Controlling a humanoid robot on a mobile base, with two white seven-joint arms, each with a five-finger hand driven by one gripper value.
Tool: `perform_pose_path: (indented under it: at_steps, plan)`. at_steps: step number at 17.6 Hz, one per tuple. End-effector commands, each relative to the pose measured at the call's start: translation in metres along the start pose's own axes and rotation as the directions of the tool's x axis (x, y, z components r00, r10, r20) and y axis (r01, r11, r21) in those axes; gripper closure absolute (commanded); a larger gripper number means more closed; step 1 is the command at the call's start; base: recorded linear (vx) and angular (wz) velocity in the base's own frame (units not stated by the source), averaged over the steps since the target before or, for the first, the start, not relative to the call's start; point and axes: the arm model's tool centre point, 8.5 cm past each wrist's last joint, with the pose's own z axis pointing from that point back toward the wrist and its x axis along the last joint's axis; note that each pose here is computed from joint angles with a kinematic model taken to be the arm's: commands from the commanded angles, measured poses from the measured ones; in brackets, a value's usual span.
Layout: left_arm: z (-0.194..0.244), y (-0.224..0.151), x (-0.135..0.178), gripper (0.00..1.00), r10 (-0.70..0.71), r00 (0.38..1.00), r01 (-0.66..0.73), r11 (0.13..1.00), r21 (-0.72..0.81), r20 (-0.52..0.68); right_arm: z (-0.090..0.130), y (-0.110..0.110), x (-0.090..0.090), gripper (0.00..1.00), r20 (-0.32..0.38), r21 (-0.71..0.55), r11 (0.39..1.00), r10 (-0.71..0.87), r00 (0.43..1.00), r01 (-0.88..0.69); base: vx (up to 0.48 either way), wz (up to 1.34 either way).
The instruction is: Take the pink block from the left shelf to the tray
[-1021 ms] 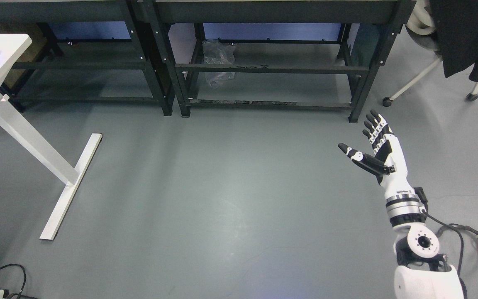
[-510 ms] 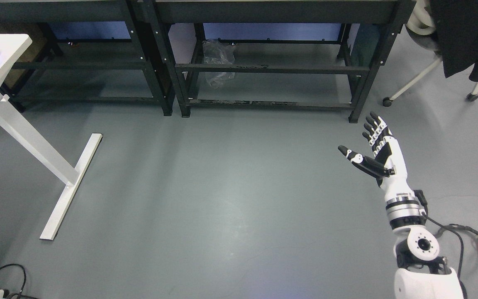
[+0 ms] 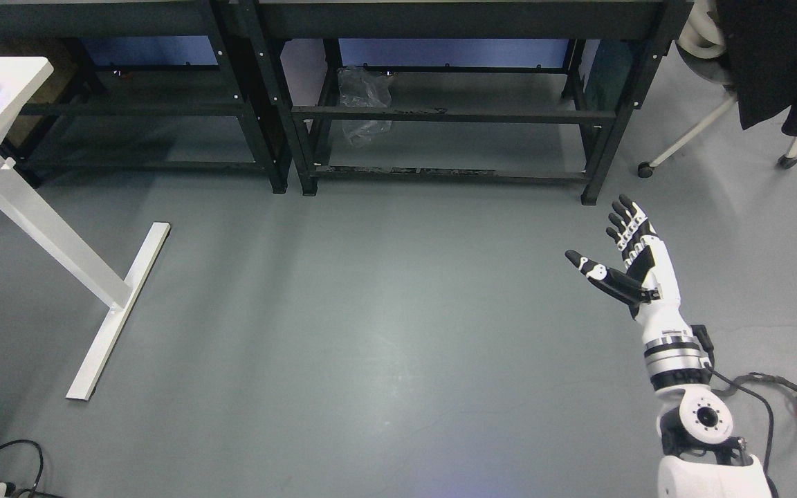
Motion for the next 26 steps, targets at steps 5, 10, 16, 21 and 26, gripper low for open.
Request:
perform_pose_path:
  at_steps: [5,10,16,21,26]
  plan:
    - [0.002,0.01,-0.007,0.0,-0.002,1.0,0.002,1.0,0.015,-0.003,-0.008,-0.02,0.015,0.01,0.049,-0.077,0.966,0.252,0.966,-0.248,0.0,0.0]
    - [0.002,0.01,-0.007,0.0,-0.002,1.0,0.002,1.0,0.015,-0.003,-0.01,-0.028,0.02,0.01,0.04,-0.114,0.876,0.475,0.879,-0.468,0.0,0.0]
    - [0.002,0.01,-0.007,0.0,-0.002,1.0,0.002,1.0,0.015,-0.003,-0.015,-0.038,0.029,0.01,0.073,-0.094,0.778,0.627,0.775,-0.621,0.003,0.0]
    - [0.002,0.01,-0.007,0.0,-0.002,1.0,0.002,1.0,0.015,-0.003,-0.013,-0.061,0.034,0.02,0.05,-0.109,0.705,0.708,0.704,-0.701,0.046,0.0]
    - [0.002,0.01,-0.007,0.0,-0.002,1.0,0.002,1.0,0.015,-0.003,-0.014,-0.074,0.048,0.02,0.065,-0.158,0.598,0.8,0.596,-0.786,0.125,-0.01]
